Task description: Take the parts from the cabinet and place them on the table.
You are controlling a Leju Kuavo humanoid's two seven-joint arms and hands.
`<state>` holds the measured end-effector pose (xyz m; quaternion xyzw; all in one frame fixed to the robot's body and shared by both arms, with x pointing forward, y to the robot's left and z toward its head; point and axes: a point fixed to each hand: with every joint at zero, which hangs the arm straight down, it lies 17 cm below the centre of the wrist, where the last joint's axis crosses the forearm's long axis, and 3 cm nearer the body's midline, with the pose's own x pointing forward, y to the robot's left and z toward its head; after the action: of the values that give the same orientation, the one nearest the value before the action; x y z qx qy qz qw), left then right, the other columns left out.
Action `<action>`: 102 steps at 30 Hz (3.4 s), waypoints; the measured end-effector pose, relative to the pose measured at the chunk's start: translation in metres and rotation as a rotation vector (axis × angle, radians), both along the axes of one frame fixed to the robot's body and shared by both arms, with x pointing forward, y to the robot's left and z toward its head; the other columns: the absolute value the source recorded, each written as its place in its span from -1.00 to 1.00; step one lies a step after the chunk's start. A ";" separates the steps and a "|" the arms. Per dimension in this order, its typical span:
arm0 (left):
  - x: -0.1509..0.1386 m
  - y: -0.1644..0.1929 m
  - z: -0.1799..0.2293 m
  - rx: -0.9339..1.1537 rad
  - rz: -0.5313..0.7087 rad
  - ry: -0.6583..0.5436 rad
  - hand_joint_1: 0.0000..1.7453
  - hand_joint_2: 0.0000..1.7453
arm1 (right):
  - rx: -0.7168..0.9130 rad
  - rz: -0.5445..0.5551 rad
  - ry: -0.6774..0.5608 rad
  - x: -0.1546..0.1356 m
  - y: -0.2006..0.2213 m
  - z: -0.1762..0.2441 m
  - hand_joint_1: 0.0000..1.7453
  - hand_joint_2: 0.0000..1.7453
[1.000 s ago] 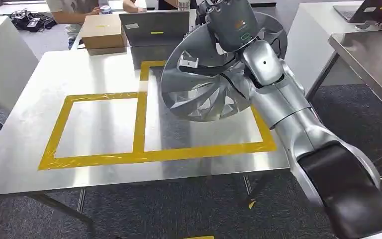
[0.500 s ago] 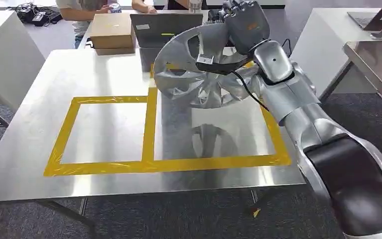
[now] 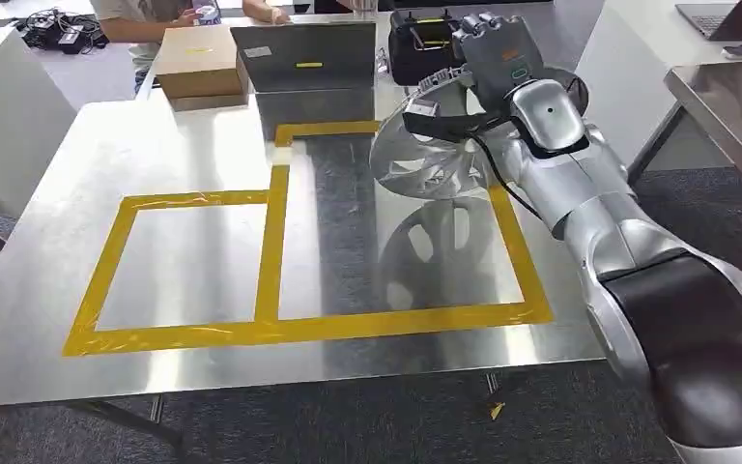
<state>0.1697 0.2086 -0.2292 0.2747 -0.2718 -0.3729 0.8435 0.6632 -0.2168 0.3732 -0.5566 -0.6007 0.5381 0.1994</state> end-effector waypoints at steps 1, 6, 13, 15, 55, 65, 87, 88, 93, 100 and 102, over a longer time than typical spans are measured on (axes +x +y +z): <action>0.000 -0.002 -0.001 -0.004 -0.009 0.005 -1.00 1.00 | 0.012 -0.003 0.014 0.001 -0.001 -0.002 -1.00 -1.00; -0.001 -0.007 -0.002 -0.016 -0.036 0.016 -1.00 1.00 | 0.045 -0.015 0.046 0.003 -0.004 -0.009 -1.00 -1.00; -0.001 -0.008 -0.002 -0.016 -0.043 0.016 -1.00 1.00 | 0.055 -0.018 0.056 0.003 -0.004 -0.012 -1.00 -1.00; -0.001 -0.009 -0.002 -0.018 -0.048 0.017 -1.00 1.00 | 0.059 -0.020 0.061 0.004 -0.005 -0.013 -1.00 -1.00; -0.006 -0.017 -0.010 -0.094 -0.013 0.090 -1.00 -1.00 | 0.094 0.310 -0.026 -0.033 0.137 0.105 -1.00 -1.00; -0.005 -0.016 -0.010 -0.105 0.007 0.085 -1.00 -1.00 | 0.082 0.306 -0.045 -0.034 0.136 0.103 -1.00 -1.00; -0.001 -0.017 -0.010 -0.150 0.041 0.068 -1.00 -1.00 | 0.039 0.262 -0.023 -0.026 0.116 0.068 -1.00 -1.00; -0.001 -0.017 -0.009 -0.150 0.041 0.067 -1.00 -1.00 | 0.039 0.262 -0.024 -0.026 0.116 0.068 -1.00 -1.00; 0.001 -0.016 -0.009 -0.148 0.041 0.063 -1.00 -1.00 | 0.036 0.262 -0.032 -0.027 0.116 0.072 -1.00 -1.00; 0.000 -0.016 -0.010 -0.150 0.036 0.071 -1.00 -1.00 | 0.037 0.262 -0.030 -0.027 0.115 0.069 -1.00 -1.00; -0.002 -0.016 -0.012 -0.151 0.028 0.086 -1.00 -1.00 | 0.037 0.260 -0.020 -0.026 0.113 0.063 -1.00 -1.00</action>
<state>0.1677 0.1928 -0.2408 0.1982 -0.2589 -0.3508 0.8779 0.6372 -0.1042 0.4358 -0.4757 -0.6795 0.5427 0.1322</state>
